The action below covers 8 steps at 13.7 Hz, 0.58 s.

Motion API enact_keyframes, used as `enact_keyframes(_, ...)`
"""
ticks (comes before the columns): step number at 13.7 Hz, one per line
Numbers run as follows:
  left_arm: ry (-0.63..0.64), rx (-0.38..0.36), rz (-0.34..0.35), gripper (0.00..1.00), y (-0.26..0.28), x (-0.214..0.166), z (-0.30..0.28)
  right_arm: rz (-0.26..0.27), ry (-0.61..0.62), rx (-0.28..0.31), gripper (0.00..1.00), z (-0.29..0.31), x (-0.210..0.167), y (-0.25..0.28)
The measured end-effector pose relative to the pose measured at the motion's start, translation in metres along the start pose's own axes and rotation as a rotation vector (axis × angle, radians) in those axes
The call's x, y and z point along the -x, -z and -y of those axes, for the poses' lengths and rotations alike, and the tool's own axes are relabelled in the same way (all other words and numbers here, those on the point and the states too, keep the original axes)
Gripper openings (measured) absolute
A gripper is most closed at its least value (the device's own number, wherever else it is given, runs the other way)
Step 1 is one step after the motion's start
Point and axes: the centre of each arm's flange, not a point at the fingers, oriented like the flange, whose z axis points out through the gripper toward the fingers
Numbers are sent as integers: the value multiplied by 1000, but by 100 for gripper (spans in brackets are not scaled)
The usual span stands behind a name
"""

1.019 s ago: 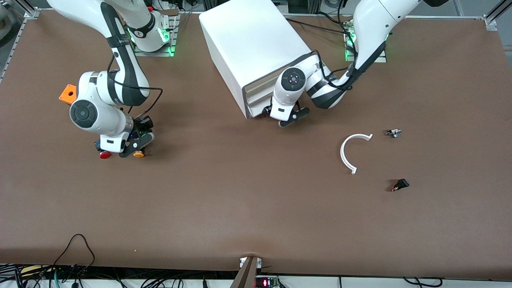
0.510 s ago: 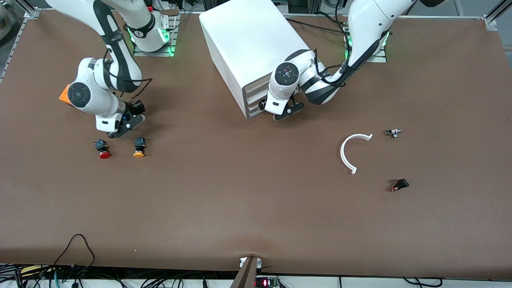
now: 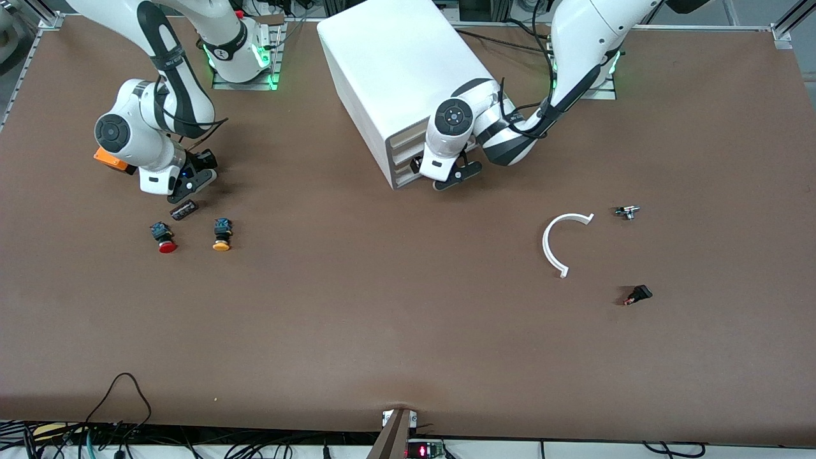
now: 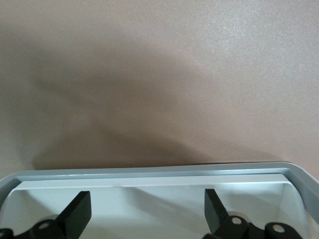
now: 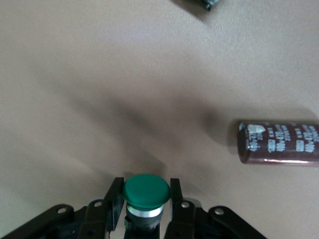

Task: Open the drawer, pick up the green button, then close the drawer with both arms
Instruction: 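Push the drawer shut with the left gripper while the right gripper carries the button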

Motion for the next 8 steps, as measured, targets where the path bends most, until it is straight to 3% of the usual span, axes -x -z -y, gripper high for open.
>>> enact_keyframes(2,-1,0,0,100,0,0,0,-2,-1,2,47,-1,0,0)
enact_keyframes(5,-17,8,-4,100,4,-15,2,-27,-2,11,74,-3,-3,10)
enact_keyframes(7,-28,32,-7,100,16,-49,9,-61,-9,28,95,-10,-9,26)
enact_keyframes(8,-29,49,-10,100,25,-69,13,-81,-20,40,100,-16,-12,35)
